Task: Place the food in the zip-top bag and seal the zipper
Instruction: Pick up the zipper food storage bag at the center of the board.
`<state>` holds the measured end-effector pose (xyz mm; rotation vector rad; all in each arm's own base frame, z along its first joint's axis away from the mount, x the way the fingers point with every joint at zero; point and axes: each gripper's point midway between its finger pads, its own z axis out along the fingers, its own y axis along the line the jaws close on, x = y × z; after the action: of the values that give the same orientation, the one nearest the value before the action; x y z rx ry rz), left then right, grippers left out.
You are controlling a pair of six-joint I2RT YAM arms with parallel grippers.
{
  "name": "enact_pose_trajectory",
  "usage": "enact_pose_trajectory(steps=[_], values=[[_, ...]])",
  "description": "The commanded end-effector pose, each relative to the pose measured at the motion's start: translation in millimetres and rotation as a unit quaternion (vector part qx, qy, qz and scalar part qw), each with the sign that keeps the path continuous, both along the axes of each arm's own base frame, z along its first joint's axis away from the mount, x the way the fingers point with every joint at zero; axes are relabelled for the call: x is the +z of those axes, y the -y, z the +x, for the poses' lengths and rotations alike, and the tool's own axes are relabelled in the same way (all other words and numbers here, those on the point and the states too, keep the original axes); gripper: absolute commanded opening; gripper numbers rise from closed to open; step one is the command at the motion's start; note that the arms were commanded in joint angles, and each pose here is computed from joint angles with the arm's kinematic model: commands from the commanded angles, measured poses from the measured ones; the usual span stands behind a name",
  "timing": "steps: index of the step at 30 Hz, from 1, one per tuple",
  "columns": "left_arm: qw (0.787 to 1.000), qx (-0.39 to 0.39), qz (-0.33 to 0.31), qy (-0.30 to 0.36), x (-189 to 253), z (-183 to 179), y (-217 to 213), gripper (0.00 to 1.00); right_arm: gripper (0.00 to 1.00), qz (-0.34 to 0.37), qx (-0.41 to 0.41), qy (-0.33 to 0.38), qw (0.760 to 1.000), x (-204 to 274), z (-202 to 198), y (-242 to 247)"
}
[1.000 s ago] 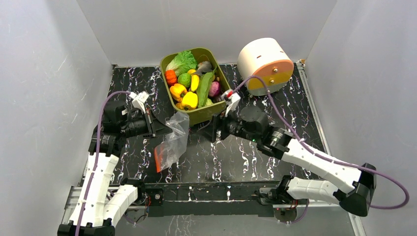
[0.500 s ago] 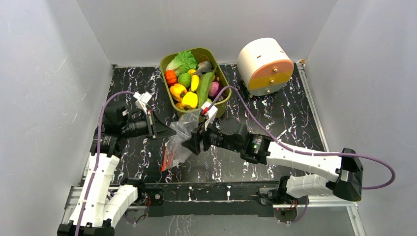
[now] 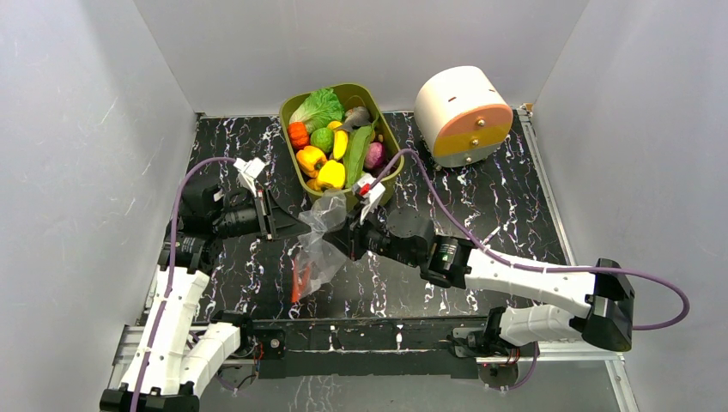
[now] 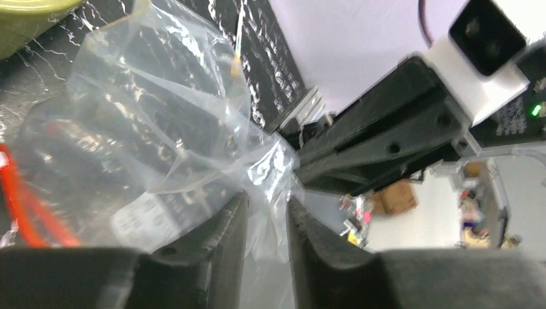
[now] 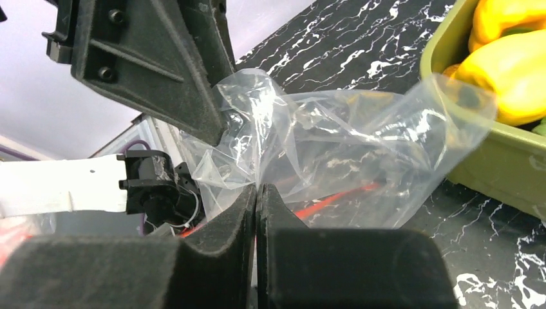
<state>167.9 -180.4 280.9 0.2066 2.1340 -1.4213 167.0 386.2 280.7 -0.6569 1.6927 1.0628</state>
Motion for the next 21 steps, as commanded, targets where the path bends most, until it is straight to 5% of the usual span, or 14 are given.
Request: enact_pose_trajectory(steps=[1, 3, 9, 21], values=[[1.0, -0.001, -0.009, 0.002, 4.3, -4.5, 1.4, 0.42, 0.0, 0.074, -0.036, -0.013, 0.997, 50.1, 3.4, 12.6], [1.0, 0.007, 0.001, 0.029, 5.7, 0.3, -0.7, 0.53, 0.0, 0.079, -0.05, -0.033, 0.995, 58.2, 3.0, 20.2], [0.983, 0.023, 0.042, 0.178, 12.0, 16.0, -8.9, 0.55, 0.0, 0.065, -0.151, -0.09, 0.982, 69.3, 16.2, 65.0], [0.936, -0.076, 0.033, 0.341, -16.9, -6.9, 6.9, 0.63, 0.0, 0.089, -0.184, -0.072, 0.976, 134.9, 13.4, 110.0]])
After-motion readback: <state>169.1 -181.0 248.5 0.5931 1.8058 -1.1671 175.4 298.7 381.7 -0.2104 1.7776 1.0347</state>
